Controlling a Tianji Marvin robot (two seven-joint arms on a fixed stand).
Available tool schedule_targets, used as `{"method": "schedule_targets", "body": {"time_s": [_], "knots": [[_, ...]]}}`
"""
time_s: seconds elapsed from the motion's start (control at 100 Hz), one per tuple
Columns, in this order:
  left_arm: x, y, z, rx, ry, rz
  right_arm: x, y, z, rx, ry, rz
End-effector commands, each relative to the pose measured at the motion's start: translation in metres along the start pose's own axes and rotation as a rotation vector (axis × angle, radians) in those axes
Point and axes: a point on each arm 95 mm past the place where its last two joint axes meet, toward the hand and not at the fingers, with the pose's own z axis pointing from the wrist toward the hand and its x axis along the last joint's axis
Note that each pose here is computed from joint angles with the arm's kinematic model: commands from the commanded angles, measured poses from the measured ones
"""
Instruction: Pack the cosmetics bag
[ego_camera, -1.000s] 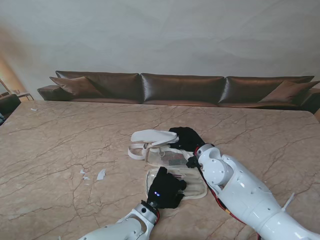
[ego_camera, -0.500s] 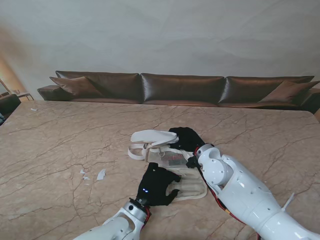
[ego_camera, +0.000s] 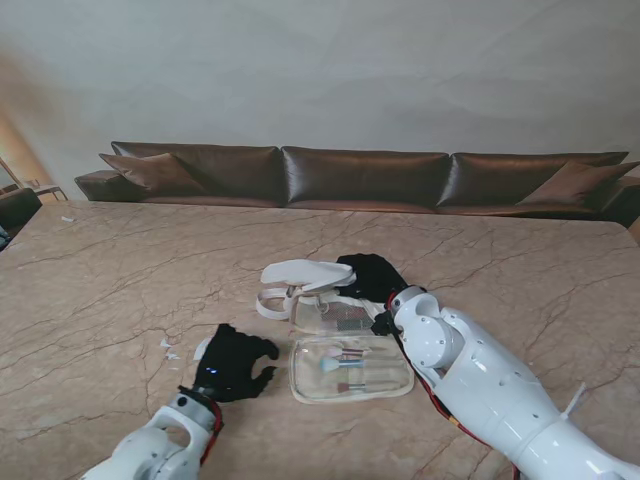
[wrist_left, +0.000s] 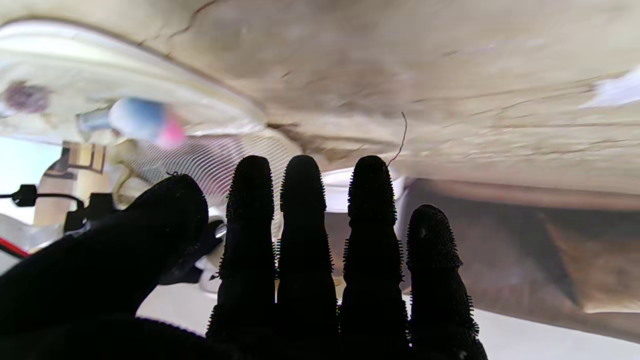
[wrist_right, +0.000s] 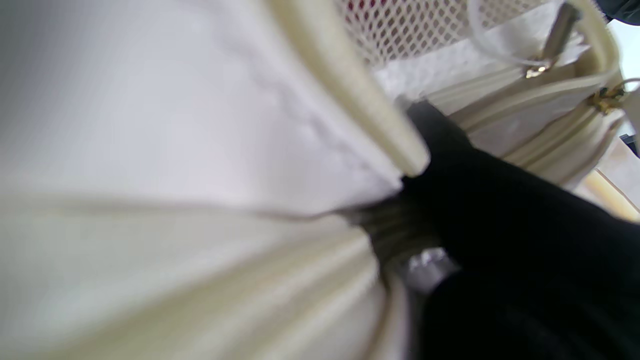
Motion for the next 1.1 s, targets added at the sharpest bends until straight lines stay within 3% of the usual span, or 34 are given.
{"method": "schedule_targets", "body": {"time_s": [0.0, 0.19, 0.39, 0.69, 0.98, 1.09], "knots": [[-0.013, 0.009, -0.010, -0.037, 0.000, 0.004, 0.003, -0.012, 0.001, 0.019, -0.005, 0.021], [-0.024, 0.021, -0.020, -0.118, 0.056, -0.023, 0.005, -0.011, 0.003, 0.014, -0.007, 0.025], [-0.015, 0.035, -0.031, -0.166, 0.140, -0.108, 0.005, -0.010, 0.003, 0.008, -0.017, 0.025], [-0.003, 0.057, -0.044, -0.305, 0.243, -0.199, 0.004, -0.010, 0.004, 0.002, -0.035, 0.040], [0.004, 0.074, -0.054, -0.436, 0.278, -0.228, 0.005, -0.011, 0.004, 0.004, -0.033, 0.047], [0.006, 0.077, -0.055, -0.440, 0.267, -0.240, 0.005, -0.013, 0.005, 0.007, -0.033, 0.051]]}}
